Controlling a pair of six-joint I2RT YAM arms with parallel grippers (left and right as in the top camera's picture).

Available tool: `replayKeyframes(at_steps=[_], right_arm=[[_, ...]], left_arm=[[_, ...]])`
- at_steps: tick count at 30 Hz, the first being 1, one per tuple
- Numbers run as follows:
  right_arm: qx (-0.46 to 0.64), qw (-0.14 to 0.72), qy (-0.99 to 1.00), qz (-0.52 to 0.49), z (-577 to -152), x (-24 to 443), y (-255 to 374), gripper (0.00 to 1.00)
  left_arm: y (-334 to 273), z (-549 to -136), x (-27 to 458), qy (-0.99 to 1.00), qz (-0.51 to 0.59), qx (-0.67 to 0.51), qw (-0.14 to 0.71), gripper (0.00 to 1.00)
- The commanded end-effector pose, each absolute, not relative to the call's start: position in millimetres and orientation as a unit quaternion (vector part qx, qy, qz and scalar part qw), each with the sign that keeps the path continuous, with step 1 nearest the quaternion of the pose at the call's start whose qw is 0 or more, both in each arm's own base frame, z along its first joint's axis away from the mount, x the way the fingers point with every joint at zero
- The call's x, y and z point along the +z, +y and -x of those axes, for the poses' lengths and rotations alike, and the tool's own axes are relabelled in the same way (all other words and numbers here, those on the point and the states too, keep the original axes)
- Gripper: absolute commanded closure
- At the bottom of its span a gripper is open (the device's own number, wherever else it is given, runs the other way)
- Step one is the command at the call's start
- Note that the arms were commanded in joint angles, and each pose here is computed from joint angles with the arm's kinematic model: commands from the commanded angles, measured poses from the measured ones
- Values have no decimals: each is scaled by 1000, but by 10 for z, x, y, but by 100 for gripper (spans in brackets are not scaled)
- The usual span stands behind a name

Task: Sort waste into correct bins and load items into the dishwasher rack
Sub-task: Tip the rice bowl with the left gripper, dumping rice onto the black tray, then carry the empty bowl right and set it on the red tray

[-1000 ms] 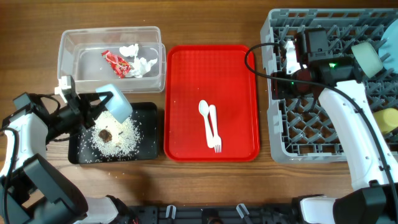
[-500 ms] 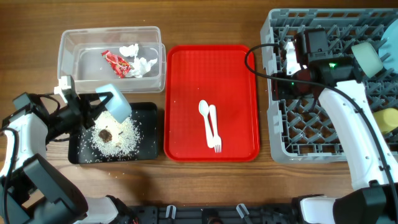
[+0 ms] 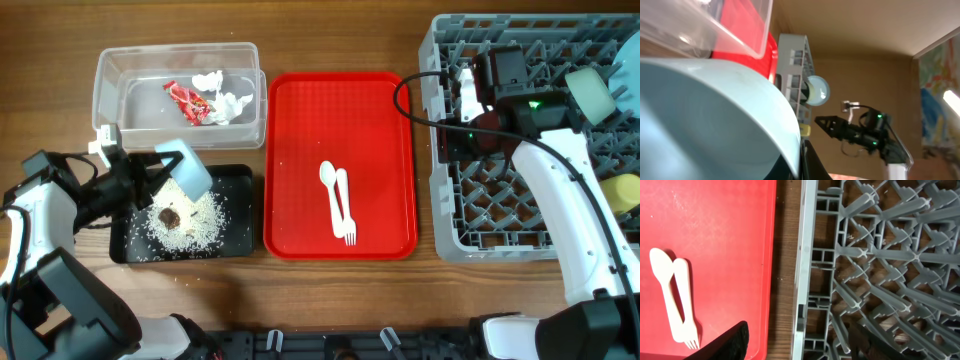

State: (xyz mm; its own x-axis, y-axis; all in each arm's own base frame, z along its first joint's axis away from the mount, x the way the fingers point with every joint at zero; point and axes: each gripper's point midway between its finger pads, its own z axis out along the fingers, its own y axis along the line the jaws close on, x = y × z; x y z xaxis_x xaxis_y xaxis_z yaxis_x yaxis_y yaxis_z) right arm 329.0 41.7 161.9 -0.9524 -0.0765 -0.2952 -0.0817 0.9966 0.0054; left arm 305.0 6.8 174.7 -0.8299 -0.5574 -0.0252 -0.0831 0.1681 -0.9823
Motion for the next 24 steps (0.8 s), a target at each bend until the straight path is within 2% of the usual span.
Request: replayKeyframes(at_steps=[1, 2, 4, 6, 9, 12, 17, 21, 24], right_arm=[[-4, 143, 989, 35, -3279, 1593, 369, 35], [-4, 142, 989, 35, -3273, 1596, 367, 35], [-4, 143, 989, 35, -3271, 1599, 367, 35], [-4, 143, 989, 35, -3271, 1599, 367, 35], [-3, 142, 989, 34, -3264, 1603, 367, 35], [-1, 151, 988, 34, -3266, 1648, 374, 35], [6, 191, 981, 8, -3278, 1871, 350, 35], [11, 228, 971, -67, -3285, 2076, 100, 35], [10, 245, 964, -99, -3248, 2185, -81, 35]], left_arm=[[88, -3084, 1904, 724, 189, -621, 232, 96], [101, -3086, 1862, 734, 184, -610, 236, 96], [84, -3066, 1799, 735, 229, -609, 192, 96], [54, -3056, 1848, 745, 189, -600, 222, 96], [-60, -3021, 1996, 737, 180, -613, 218, 96], [-336, -3011, 2078, 793, 126, -559, 206, 96], [-1097, -3317, 2255, 882, 25, -418, 217, 96], [-1848, -3586, 2241, 892, -63, -336, 296, 96], [-2415, -3727, 2018, 893, -111, -268, 343, 96]])
